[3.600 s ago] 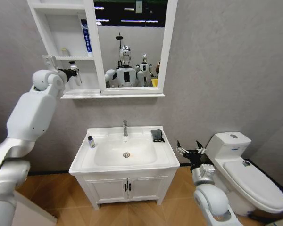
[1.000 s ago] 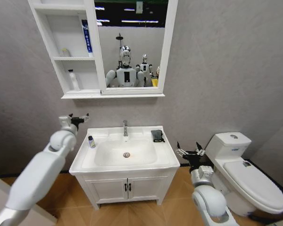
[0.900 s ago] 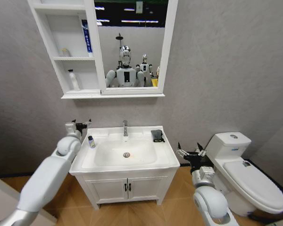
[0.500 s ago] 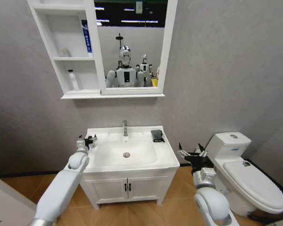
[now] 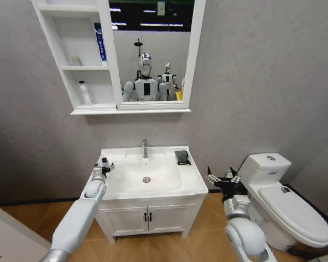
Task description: Move facial cleanser and shampoo from washbasin to cabinet, then wipe washbasin with towel.
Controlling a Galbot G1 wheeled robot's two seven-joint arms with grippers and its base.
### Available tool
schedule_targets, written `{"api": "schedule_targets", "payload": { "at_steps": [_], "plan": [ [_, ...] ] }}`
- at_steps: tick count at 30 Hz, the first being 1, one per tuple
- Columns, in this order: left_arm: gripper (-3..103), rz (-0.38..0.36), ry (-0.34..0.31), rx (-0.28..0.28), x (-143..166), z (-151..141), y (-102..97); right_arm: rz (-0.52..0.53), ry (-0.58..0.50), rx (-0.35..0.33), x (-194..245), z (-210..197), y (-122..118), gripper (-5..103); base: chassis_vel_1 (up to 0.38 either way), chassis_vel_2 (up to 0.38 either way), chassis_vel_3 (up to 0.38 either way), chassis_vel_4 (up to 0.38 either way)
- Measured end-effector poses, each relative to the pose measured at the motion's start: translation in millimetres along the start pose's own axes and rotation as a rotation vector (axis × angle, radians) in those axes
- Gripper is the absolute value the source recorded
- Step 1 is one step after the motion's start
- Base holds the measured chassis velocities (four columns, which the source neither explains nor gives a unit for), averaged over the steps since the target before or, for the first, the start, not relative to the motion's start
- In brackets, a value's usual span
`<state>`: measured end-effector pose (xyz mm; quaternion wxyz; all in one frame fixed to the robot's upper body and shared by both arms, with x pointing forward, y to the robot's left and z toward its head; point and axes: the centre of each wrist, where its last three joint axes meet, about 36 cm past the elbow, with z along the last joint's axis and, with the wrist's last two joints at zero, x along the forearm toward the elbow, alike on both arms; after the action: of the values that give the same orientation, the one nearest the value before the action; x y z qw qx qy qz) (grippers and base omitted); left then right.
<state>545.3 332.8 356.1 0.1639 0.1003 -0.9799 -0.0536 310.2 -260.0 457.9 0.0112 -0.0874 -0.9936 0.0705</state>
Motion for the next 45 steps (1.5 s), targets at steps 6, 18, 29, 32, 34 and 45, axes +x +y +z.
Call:
{"api": "schedule_targets", "payload": {
  "at_steps": [6,18,29,32,34,45],
  "plan": [
    [101,0.002,0.021,0.004,-11.1,0.6,1.3,0.004,0.004,-0.003,0.4,3.8,1.9,100,0.0,0.0,0.0,0.0],
    [69,0.002,0.042,0.008,-21.3,9.1,-6.2,0.007,0.015,-0.01,3.3,7.3,3.9,100,0.0,0.0,0.0,0.0],
    [43,0.007,0.02,0.014,-21.3,0.3,-2.8,0.007,0.015,-0.01,3.4,7.9,5.1,100,0.0,0.0,0.0,0.0],
    [43,0.009,-0.004,0.022,-13.2,-10.9,-3.1,0.007,0.014,-0.01,3.5,7.7,5.2,100,0.0,0.0,0.0,0.0],
    [43,0.012,-0.022,0.031,-5.9,-21.8,-3.9,0.007,0.014,-0.009,3.5,7.5,5.2,100,0.0,0.0,0.0,0.0],
    [43,0.093,-0.172,0.012,130.4,-150.0,12.8,0.008,0.011,-0.011,0.2,10.2,6.3,100,0.0,0.0,0.0,0.0]
  ]
}}
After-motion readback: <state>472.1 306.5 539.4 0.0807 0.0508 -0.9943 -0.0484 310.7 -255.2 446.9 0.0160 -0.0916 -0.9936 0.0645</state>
